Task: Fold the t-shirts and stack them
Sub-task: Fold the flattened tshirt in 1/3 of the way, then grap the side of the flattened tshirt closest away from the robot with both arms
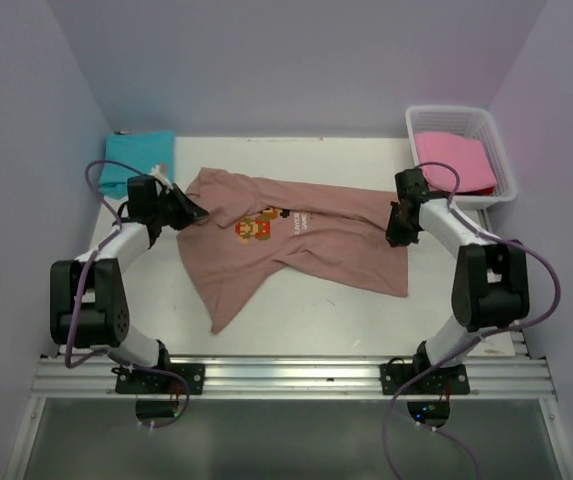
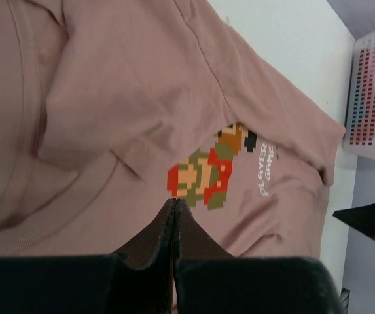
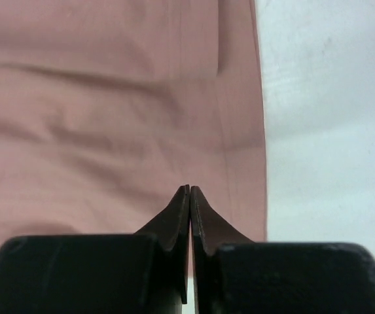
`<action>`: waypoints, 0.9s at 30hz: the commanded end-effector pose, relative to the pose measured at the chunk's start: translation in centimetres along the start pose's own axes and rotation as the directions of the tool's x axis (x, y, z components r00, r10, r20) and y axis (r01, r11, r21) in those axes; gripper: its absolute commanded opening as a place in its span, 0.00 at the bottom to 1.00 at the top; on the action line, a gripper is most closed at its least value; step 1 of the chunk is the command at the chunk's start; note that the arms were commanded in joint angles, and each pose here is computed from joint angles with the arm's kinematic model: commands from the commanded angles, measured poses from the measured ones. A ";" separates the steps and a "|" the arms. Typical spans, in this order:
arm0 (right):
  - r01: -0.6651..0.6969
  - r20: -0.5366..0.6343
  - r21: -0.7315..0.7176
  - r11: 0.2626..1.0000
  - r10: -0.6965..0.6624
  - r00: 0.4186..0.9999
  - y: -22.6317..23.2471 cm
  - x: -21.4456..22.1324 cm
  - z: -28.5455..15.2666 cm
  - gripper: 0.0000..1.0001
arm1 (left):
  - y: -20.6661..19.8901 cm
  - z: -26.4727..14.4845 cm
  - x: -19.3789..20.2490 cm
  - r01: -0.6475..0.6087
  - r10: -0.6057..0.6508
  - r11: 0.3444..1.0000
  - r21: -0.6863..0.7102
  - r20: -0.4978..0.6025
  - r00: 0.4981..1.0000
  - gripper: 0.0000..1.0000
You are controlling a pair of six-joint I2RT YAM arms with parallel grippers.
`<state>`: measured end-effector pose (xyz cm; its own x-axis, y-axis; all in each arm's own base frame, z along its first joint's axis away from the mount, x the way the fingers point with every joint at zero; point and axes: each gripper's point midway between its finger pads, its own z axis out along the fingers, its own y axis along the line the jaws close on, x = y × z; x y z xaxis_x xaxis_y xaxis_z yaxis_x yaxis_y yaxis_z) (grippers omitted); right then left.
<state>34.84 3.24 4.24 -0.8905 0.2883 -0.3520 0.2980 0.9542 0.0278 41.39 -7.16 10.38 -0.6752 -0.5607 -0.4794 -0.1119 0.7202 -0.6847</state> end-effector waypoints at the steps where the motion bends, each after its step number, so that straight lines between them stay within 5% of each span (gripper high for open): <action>1: 0.011 0.126 -0.035 0.999 -0.006 0.992 0.2 -0.2 -5.2 0.07 | -1.9 -3.4 3.3 -0.108 0.108 0.994 -0.002 -0.027 0.994 0.05; 4: 0.012 0.122 -0.026 1.000 -0.009 0.992 -0.9 1.8 -6.7 0.34 | -1.3 -5.2 8.8 -0.145 0.136 0.988 -0.061 -0.135 0.982 0.23; 7: 0.012 0.142 -0.051 0.999 -0.005 0.990 -1.3 3.0 -8.5 0.43 | -0.6 -6.7 13.6 -0.146 0.128 0.987 -0.068 -0.225 0.966 0.33; 27: 0.016 0.159 -0.115 0.993 0.002 0.987 -2.1 6.3 -11.1 0.43 | 3.1 -14.6 23.7 -0.071 -0.034 0.947 -0.312 -0.319 0.947 0.23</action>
<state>25.26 3.53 12.00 -0.8268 0.2686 -0.4942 0.2489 0.9626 0.1067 16.87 -13.57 6.38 -0.8699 -0.3640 -0.3328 -0.1580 0.8448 -0.5112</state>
